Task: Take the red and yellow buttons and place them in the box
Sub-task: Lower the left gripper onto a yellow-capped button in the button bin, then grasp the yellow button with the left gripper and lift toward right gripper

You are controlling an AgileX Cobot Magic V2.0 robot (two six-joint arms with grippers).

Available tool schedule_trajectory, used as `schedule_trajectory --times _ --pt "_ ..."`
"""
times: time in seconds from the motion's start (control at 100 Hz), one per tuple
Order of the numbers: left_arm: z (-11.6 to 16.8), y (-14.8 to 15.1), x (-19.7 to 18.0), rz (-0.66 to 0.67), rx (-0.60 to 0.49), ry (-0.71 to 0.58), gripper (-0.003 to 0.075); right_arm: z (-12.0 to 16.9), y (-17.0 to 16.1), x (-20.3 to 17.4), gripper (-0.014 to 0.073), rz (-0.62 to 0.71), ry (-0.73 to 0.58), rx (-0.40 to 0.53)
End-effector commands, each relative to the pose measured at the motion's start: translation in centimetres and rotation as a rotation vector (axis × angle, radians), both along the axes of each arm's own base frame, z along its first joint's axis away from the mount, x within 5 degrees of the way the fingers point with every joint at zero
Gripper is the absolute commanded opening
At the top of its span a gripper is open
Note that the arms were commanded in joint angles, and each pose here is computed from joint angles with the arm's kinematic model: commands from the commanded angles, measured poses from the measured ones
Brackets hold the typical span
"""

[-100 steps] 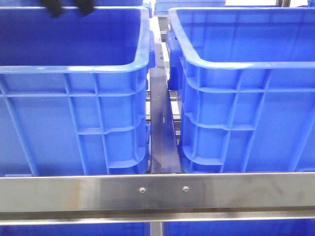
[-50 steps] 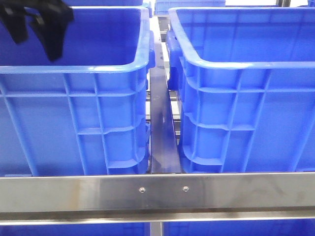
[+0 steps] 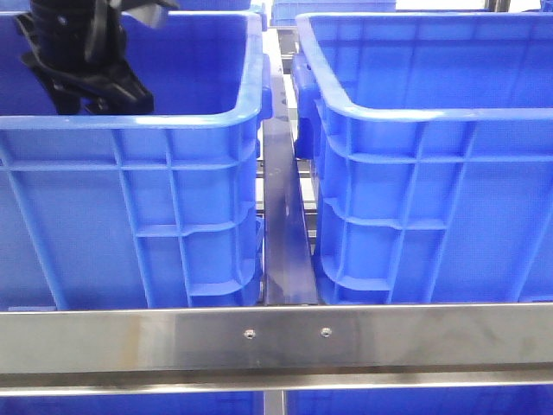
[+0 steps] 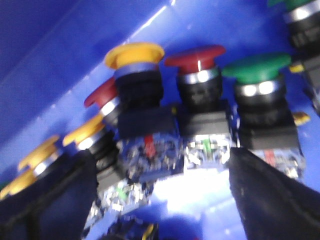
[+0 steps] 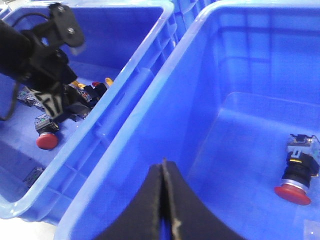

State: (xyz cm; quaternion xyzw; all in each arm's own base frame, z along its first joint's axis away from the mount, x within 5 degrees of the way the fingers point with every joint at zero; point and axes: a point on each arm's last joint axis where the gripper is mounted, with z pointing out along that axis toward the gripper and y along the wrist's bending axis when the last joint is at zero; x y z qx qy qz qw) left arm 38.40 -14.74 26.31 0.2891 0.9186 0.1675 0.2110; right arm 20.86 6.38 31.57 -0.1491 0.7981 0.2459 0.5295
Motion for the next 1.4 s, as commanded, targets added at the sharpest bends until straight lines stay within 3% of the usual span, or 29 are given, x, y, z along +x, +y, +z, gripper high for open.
schedule_trajectory --times 0.0,0.47,0.66,0.85,0.96,1.17,1.39 --pt "2.4 -0.3 0.2 -0.026 -0.018 -0.111 0.051 1.4 -0.1 -0.2 -0.0069 -0.013 -0.048 0.026" --pt "0.9 -0.5 1.2 -0.055 0.03 -0.118 0.0491 1.4 -0.1 -0.2 -0.0069 -0.012 -0.048 0.027" --pt "0.9 -0.5 1.2 -0.054 0.036 -0.115 0.0382 1.4 -0.1 -0.2 -0.0069 -0.012 -0.048 0.027" --pt "0.9 -0.2 1.3 -0.047 0.04 -0.113 0.0207 1.4 -0.1 -0.2 -0.0069 -0.011 -0.048 0.027" --pt "0.8 0.0 1.3 -0.037 0.043 -0.107 0.0148 1.4 -0.1 -0.2 -0.0069 -0.011 -0.048 0.027" --pt "2.8 0.1 0.5 -0.001 -0.016 -0.153 0.0146 1.4 -0.1 -0.2 -0.0069 -0.012 -0.048 0.027" --pt "8.0 -0.3 -2.7 0.015 -0.258 -0.209 0.0146 1.4 -0.2 -0.2 -0.0069 -0.019 -0.05 0.025"
